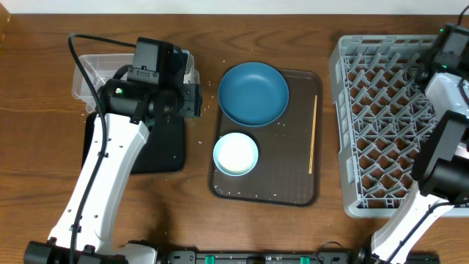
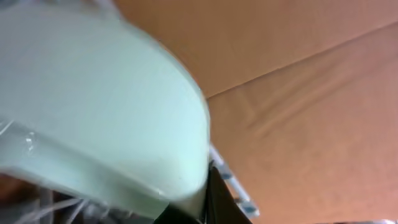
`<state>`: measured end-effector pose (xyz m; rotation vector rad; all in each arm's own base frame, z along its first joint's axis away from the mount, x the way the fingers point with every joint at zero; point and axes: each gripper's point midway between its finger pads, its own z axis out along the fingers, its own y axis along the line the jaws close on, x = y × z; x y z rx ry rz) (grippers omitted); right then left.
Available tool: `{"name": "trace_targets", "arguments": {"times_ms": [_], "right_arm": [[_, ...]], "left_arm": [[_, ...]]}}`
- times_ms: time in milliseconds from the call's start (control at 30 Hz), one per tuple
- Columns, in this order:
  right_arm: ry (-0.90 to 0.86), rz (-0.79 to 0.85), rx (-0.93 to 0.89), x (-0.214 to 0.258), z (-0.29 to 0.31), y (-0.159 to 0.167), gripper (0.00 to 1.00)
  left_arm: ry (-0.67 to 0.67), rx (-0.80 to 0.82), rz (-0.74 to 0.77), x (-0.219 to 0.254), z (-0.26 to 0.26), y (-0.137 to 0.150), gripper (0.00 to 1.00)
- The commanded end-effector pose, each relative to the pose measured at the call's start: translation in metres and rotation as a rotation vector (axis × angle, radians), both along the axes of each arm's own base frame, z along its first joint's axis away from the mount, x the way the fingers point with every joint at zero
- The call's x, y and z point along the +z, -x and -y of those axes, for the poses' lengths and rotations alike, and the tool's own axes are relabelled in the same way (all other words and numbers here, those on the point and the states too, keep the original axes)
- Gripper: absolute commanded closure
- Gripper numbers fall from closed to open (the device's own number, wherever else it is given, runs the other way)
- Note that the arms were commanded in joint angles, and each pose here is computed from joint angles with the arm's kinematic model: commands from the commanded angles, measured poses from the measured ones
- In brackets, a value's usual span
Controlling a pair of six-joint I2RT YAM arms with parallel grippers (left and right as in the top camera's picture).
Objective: Sort waste into correct bins and load items into the dishwasher rack
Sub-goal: 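Carry the green bowl right and place it in the rack, then reach the right gripper to the teal plate rim and grasp it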
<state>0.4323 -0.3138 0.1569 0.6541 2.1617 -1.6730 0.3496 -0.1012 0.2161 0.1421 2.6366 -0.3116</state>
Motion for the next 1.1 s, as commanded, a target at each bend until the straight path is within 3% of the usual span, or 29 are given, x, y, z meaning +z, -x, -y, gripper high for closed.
{"name": "trace_targets", "arguments": {"times_ms": [0,167,333,433,667,800,867,1067], "right_arm": [[-0.116,0.049,0.059,-0.036,-0.015,-0.011,0.99],[-0.154,-0.025,0.083,-0.046,-0.03,-0.009,0.88],[-0.159,-0.039,0.101,-0.044,-0.039,-0.012,0.46],[-0.157,-0.009,0.118,-0.034,-0.045,-0.016,0.35],[-0.217,0.158,0.246,0.024,-0.065,-0.031,0.27],[-0.357,0.246,0.437,0.053,-0.101,-0.047,0.17],[-0.492,0.251,0.576,0.055,-0.136,-0.054,0.18],[-1.041,0.271,1.039,0.05,-0.279,-0.062,0.32]], "left_arm": [[-0.012,-0.001,-0.004,-0.003,-0.001,-0.001,0.41],[-0.012,-0.001,-0.004,-0.003,-0.001,-0.001,0.4],[-0.012,-0.001,-0.004,-0.003,-0.001,-0.001,0.4],[-0.012,-0.001,-0.005,-0.003,-0.001,-0.001,0.41],[-0.012,-0.001,-0.006,-0.003,-0.001,0.0,0.4],[-0.012,-0.001,-0.007,-0.003,-0.001,0.0,0.4],[-0.012,-0.001,-0.007,-0.003,-0.001,0.0,0.4],[-0.013,-0.001,-0.009,-0.003,-0.001,0.0,0.4]]}}
